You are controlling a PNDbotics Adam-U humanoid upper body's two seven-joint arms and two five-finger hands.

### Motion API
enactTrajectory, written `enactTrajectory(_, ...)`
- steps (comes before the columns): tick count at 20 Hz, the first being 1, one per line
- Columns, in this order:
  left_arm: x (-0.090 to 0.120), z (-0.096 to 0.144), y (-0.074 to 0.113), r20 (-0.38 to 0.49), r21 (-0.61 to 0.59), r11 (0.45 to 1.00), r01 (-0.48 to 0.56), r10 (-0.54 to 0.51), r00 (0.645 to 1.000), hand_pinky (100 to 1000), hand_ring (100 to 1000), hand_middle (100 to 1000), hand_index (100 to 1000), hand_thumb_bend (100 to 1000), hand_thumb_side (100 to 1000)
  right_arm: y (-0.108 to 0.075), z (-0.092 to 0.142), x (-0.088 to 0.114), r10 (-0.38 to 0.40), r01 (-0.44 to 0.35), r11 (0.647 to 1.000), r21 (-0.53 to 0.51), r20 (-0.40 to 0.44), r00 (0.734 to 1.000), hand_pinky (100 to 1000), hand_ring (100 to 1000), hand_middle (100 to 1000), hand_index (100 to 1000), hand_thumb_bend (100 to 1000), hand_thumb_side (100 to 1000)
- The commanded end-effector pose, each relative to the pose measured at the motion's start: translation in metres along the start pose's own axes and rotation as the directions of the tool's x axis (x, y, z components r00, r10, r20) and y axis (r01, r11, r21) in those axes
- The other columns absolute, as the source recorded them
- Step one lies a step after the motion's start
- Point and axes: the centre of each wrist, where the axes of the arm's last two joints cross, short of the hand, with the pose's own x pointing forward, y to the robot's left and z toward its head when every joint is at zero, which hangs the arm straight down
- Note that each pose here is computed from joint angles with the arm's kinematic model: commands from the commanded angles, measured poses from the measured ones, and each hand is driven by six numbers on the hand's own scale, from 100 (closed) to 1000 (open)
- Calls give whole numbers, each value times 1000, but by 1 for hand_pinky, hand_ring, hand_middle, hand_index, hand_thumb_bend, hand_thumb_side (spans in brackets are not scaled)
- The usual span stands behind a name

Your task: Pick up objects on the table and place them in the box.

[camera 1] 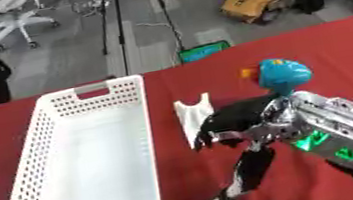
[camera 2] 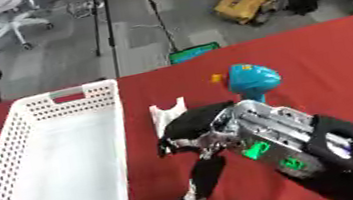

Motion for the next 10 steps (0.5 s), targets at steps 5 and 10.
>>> enactTrajectory(5,5,-6,-1,8,-30,999,13,-13,1000,623,658,669,702,100,833,4,2,4,23,-23,999,23,8,1000,382,570,767,913,797,410)
enactTrajectory(10,5,-6,-1,8,-31,999,13,-13,1000,623,658,669,701,100,831,9,1,9,98,-98,995,6,6,995,385,573,767,912,806,415)
